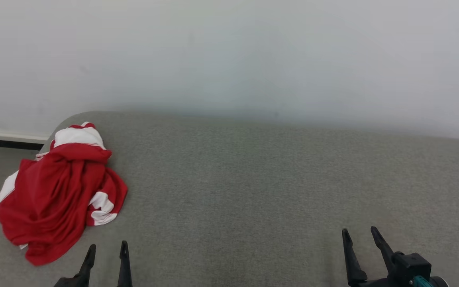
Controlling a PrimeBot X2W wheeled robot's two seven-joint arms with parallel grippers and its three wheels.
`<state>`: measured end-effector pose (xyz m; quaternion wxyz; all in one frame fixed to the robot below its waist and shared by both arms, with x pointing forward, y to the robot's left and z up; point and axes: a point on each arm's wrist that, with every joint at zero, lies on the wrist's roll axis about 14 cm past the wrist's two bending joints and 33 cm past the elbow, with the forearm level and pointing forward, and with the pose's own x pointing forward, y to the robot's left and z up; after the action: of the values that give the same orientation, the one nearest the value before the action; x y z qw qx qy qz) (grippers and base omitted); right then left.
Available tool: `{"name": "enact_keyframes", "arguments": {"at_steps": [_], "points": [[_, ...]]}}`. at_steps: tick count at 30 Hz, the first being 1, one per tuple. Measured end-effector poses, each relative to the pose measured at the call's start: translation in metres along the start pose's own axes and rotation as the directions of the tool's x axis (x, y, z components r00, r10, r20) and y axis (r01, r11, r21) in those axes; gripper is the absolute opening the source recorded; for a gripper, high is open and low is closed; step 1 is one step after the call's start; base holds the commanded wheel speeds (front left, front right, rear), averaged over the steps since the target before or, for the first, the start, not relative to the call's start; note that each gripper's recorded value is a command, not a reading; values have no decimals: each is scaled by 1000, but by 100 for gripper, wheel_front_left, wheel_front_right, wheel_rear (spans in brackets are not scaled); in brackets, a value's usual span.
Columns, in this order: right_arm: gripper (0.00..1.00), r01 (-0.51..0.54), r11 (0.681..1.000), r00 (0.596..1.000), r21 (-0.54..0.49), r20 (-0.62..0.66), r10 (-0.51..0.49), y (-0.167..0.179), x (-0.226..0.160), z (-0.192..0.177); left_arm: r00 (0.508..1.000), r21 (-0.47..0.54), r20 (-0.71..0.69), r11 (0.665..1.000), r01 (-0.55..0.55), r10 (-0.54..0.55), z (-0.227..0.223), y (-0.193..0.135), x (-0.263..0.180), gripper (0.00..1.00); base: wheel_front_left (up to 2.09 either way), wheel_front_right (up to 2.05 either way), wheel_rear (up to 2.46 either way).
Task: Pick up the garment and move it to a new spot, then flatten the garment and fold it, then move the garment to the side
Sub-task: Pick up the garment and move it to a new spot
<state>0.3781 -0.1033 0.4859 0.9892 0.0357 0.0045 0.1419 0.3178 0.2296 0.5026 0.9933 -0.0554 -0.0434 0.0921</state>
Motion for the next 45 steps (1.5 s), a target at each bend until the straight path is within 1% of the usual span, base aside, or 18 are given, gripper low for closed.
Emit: {"name": "enact_keyframes", "arguments": {"at_steps": [4,9,14,17,21,27,35,39,42,45], "points": [[100,-65,998,998,6,1,65,21,13,1,997,8,8,997,-72,72,2,26,-13,100,0,0,0],[100,-162,987,987,12,1,162,54,27,2,987,22,19,987,-158,157,6,56,-31,100,0,0,0],[100,-246,969,969,23,-7,247,84,36,0,971,34,30,970,-239,238,9,81,-52,100,0,0,0],[100,-303,953,953,19,-8,304,104,41,1,955,35,42,955,-294,292,13,98,-64,100,0,0,0],[100,-355,935,935,17,-3,355,123,49,3,937,39,52,937,-348,345,16,112,-75,100,0,0,0],[100,-381,924,924,26,-19,381,133,56,-3,921,49,48,920,-390,388,16,123,-83,100,0,0,0],[100,-389,921,921,31,-29,390,136,58,-7,904,51,30,903,-427,426,11,133,-87,100,0,0,0],[100,-388,921,921,30,-32,388,136,58,-8,907,42,36,907,-420,419,15,135,-73,100,0,0,0],[100,-388,921,921,27,-33,389,135,55,-8,912,21,8,911,-411,411,14,136,-57,100,0,0,0],[100,-389,921,920,24,-41,390,135,48,-11,924,-11,-26,924,-382,382,17,136,-36,100,0,0,0]]}}
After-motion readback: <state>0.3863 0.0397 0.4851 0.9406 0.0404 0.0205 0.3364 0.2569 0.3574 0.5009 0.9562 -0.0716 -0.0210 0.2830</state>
